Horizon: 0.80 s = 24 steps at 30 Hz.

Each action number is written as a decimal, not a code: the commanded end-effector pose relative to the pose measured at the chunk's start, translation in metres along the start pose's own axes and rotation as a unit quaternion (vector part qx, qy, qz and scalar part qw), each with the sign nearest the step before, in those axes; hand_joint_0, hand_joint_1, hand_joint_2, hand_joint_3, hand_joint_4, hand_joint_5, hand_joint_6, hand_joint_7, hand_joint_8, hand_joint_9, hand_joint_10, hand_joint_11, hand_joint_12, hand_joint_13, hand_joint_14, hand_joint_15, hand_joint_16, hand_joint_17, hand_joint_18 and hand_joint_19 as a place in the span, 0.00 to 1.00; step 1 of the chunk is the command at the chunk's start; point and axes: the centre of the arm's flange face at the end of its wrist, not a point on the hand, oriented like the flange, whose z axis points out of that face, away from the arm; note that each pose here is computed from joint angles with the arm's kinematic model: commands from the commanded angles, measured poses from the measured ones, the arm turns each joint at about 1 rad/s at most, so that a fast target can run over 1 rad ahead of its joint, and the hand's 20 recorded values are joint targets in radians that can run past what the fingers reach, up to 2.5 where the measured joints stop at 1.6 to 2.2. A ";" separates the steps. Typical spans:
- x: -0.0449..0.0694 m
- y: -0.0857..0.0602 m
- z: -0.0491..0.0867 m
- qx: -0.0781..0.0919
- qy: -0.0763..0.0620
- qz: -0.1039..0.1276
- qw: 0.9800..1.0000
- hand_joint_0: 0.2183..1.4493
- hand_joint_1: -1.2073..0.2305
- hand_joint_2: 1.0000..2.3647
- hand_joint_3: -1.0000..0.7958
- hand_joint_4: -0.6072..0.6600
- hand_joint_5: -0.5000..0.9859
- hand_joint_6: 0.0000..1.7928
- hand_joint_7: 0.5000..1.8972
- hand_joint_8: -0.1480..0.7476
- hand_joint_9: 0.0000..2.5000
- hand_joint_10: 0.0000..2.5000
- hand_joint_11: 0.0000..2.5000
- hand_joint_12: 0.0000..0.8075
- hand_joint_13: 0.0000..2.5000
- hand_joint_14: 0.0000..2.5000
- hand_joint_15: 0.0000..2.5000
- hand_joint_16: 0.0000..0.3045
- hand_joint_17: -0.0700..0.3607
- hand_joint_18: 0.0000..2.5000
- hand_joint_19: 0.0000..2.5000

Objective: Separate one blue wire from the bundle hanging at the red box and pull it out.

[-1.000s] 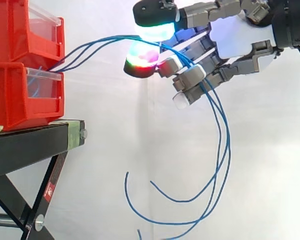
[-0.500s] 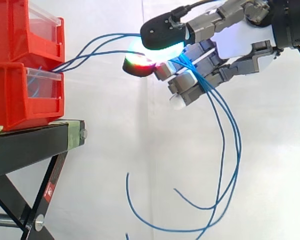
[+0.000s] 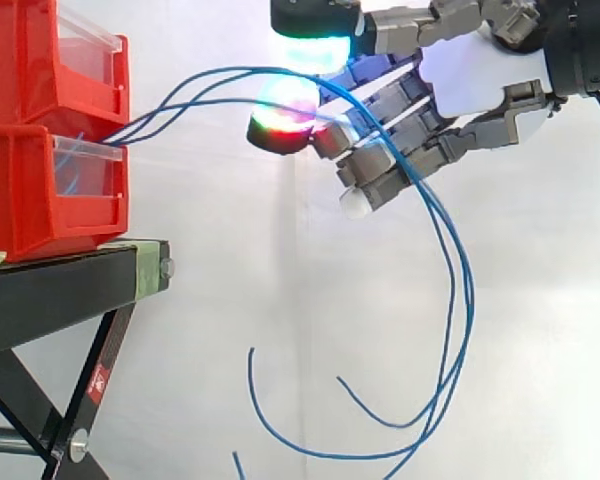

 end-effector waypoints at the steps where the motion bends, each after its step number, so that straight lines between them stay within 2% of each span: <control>1: 0.000 0.000 0.000 0.000 0.000 0.000 1.000 0.25 0.40 0.00 0.30 0.62 0.18 0.51 0.25 0.54 0.39 0.00 0.59 0.55 0.40 0.05 0.63 0.18 0.45 0.31 0.26; 5: 0.000 0.000 0.000 0.000 0.000 0.000 1.000 0.27 0.44 0.00 0.31 0.61 0.18 0.51 0.26 0.53 0.40 0.00 0.58 0.54 0.41 0.04 0.63 0.18 0.44 0.31 0.26; 13: 0.000 0.000 0.000 0.000 0.000 0.000 1.000 0.32 0.37 0.01 0.37 0.59 0.19 0.51 0.26 0.52 0.40 0.00 0.58 0.51 0.43 0.01 0.64 0.17 0.43 0.31 0.26; 24: 0.000 0.000 0.000 0.000 0.000 0.000 1.000 0.36 0.29 0.01 0.38 0.59 0.18 0.51 0.25 0.51 0.41 0.00 0.58 0.52 0.44 0.00 0.65 0.16 0.42 0.32 0.26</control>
